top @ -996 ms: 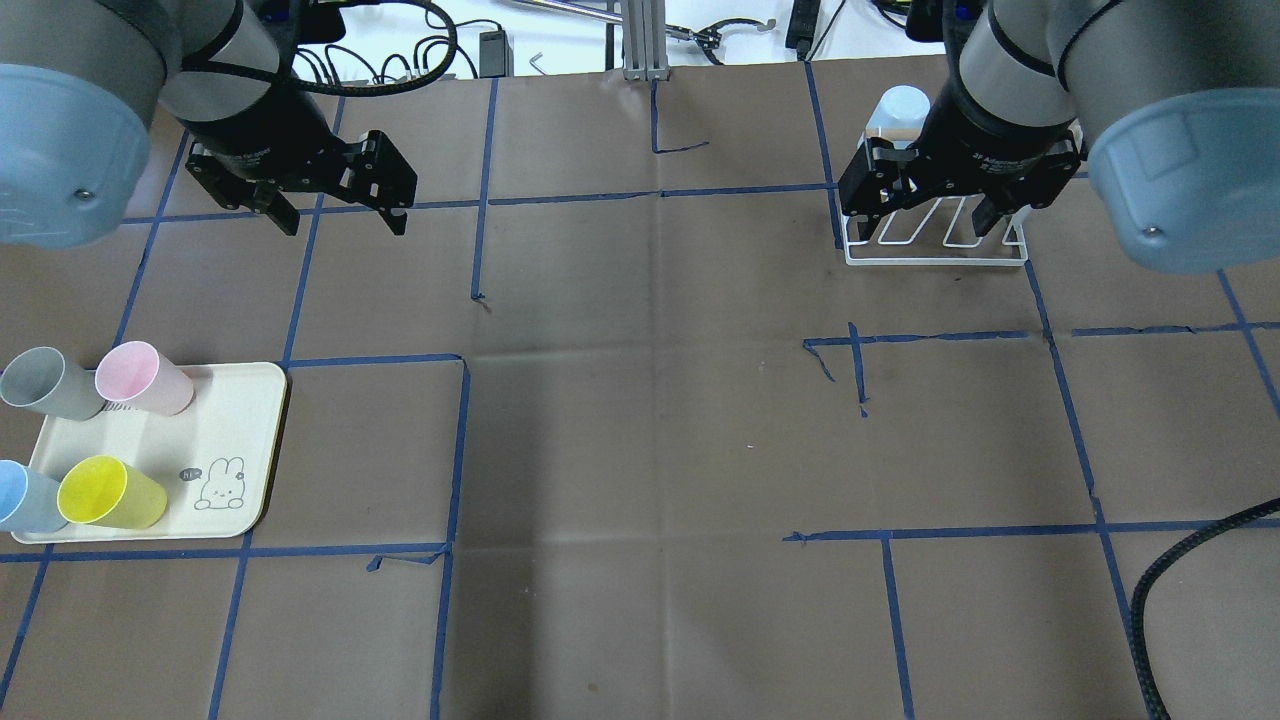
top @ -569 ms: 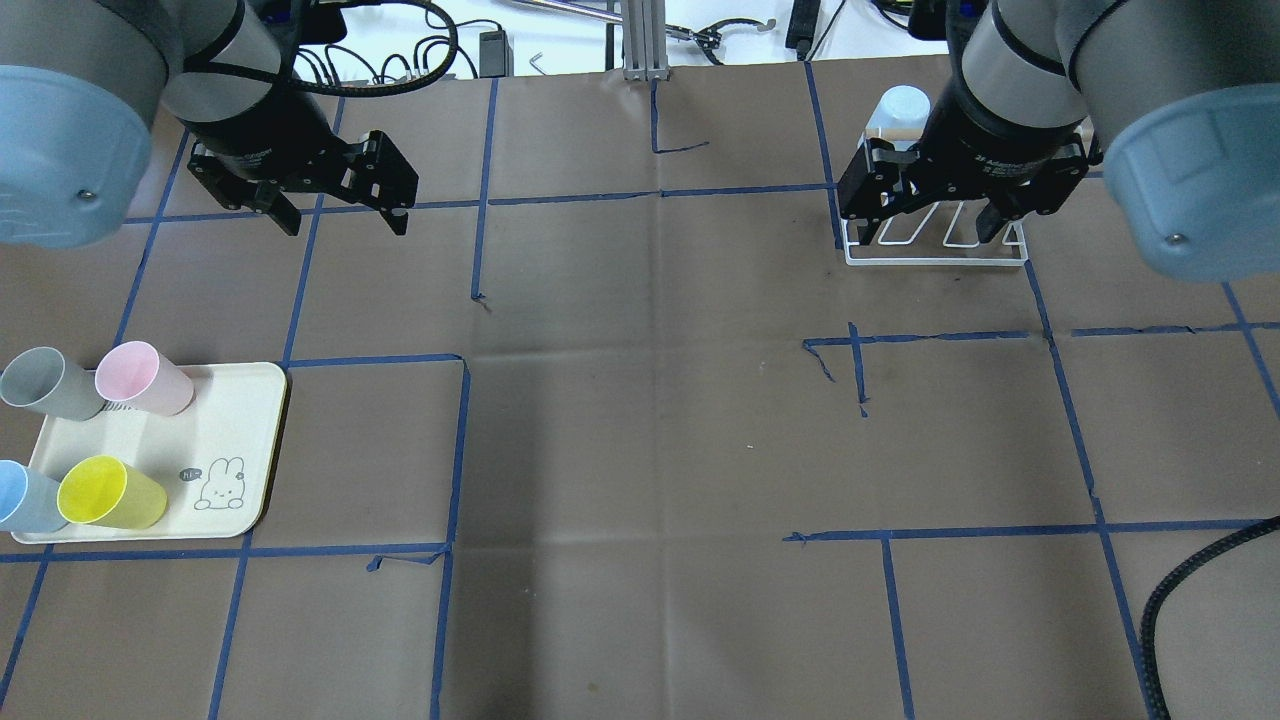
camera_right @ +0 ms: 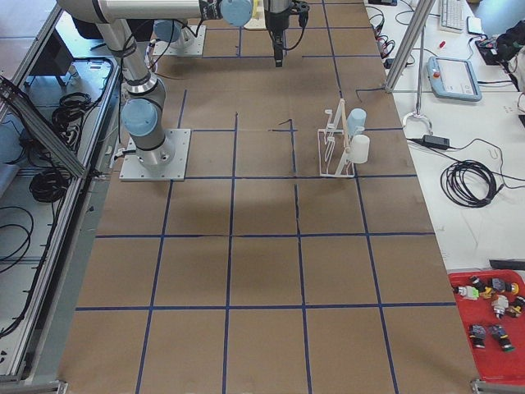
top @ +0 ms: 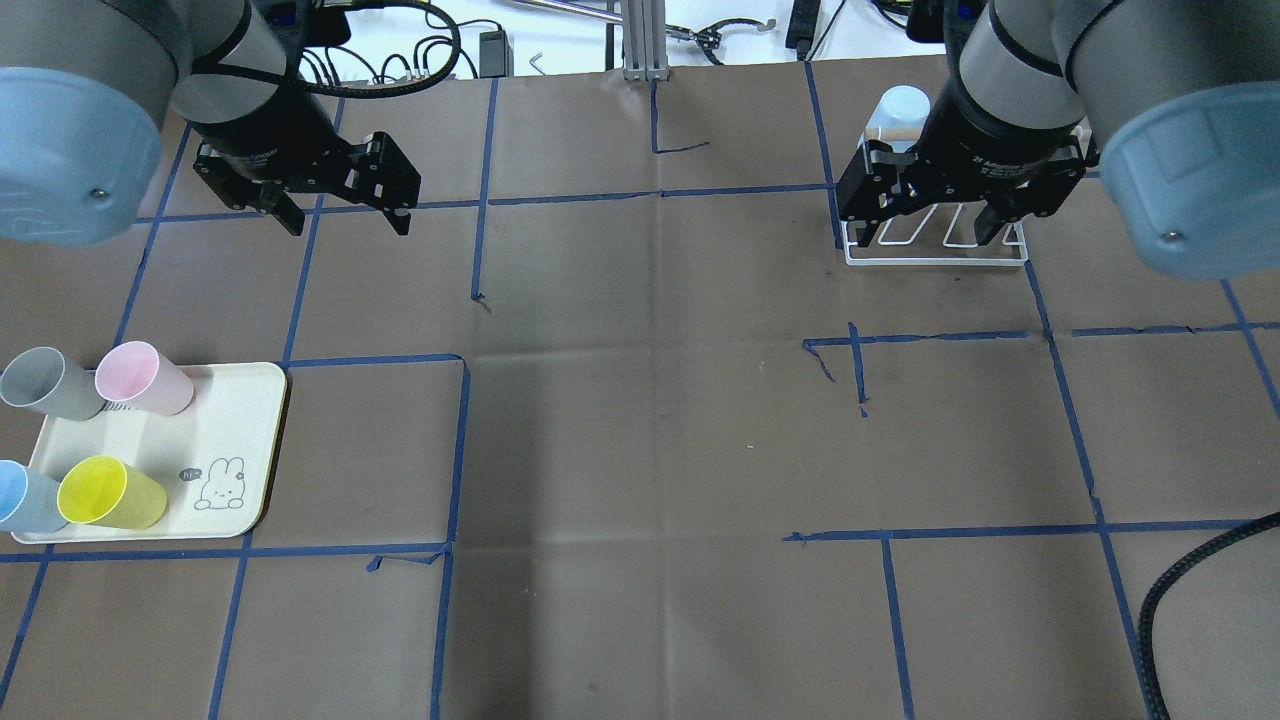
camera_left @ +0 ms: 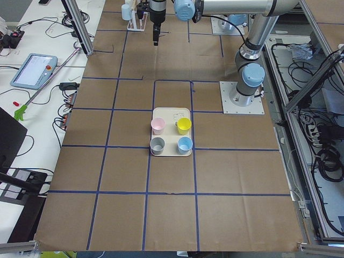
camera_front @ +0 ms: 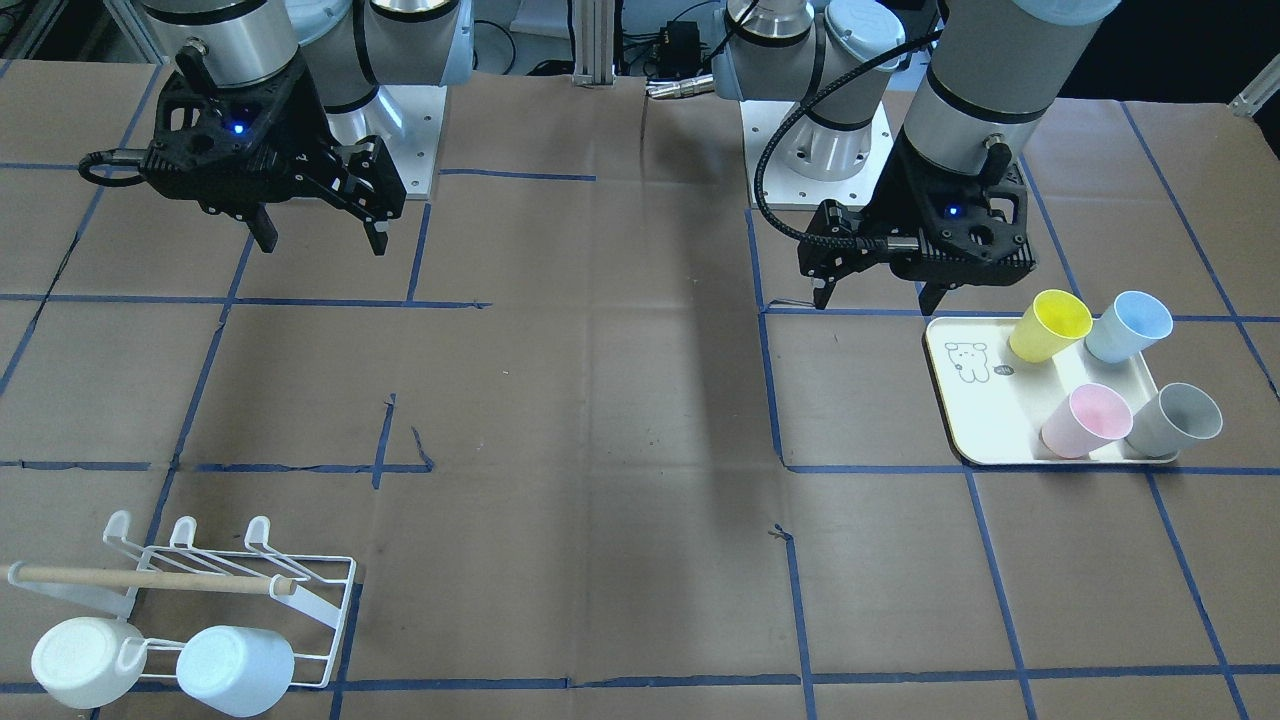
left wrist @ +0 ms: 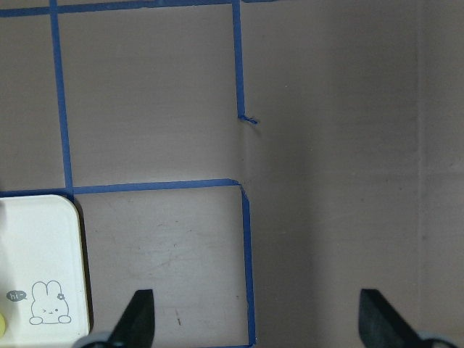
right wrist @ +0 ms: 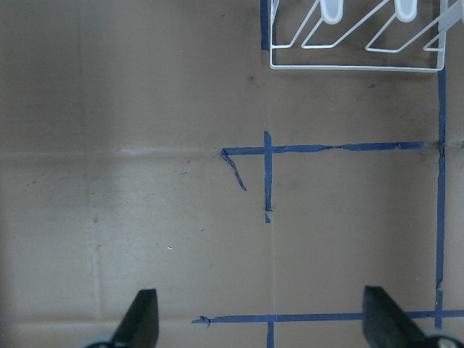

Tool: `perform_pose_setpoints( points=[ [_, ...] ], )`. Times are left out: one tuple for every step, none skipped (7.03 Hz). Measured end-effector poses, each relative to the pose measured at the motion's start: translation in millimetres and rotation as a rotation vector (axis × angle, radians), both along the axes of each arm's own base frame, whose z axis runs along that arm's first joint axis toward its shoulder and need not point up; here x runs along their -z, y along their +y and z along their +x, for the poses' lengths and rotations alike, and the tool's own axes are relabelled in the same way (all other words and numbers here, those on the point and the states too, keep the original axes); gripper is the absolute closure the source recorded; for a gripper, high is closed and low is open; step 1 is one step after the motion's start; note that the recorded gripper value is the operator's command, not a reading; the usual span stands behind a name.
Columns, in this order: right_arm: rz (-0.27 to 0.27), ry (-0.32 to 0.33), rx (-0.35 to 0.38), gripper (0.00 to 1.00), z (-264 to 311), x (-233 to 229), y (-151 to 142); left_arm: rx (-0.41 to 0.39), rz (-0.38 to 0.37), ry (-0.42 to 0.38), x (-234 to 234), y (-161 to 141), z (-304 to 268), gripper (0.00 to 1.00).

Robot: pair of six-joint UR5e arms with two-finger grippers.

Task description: Transfer IKEA cup to right arm and place on rack

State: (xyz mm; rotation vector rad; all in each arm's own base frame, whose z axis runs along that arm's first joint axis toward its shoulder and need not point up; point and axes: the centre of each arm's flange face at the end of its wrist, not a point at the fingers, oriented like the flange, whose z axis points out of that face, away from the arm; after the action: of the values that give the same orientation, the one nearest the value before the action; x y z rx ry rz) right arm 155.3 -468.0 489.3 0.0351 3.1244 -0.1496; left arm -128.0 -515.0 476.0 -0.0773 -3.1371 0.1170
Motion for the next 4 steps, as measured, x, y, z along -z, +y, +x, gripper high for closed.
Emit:
perform_pose_setpoints(
  points=[
    [0.001,0.0,0.0,0.0,0.0,0.5,-0.2,0.0,0.0,0.0,0.2,-0.1,-0.1,0.01],
    [0.002,0.0,0.0,0.0,0.0,1.0,-0.4,0.0,0.0,0.0,0.2,-0.1,-0.2,0.01],
    [0.003,0.0,0.0,0.0,0.0,1.3,-0.7,0.0,0.0,0.0,0.2,-0.1,-0.2,0.01],
    [0.002,0.0,0.0,0.0,0.1,1.0,-0.9,0.0,0.0,0.0,0.2,-0.1,-0.2,0.01]
  ],
)
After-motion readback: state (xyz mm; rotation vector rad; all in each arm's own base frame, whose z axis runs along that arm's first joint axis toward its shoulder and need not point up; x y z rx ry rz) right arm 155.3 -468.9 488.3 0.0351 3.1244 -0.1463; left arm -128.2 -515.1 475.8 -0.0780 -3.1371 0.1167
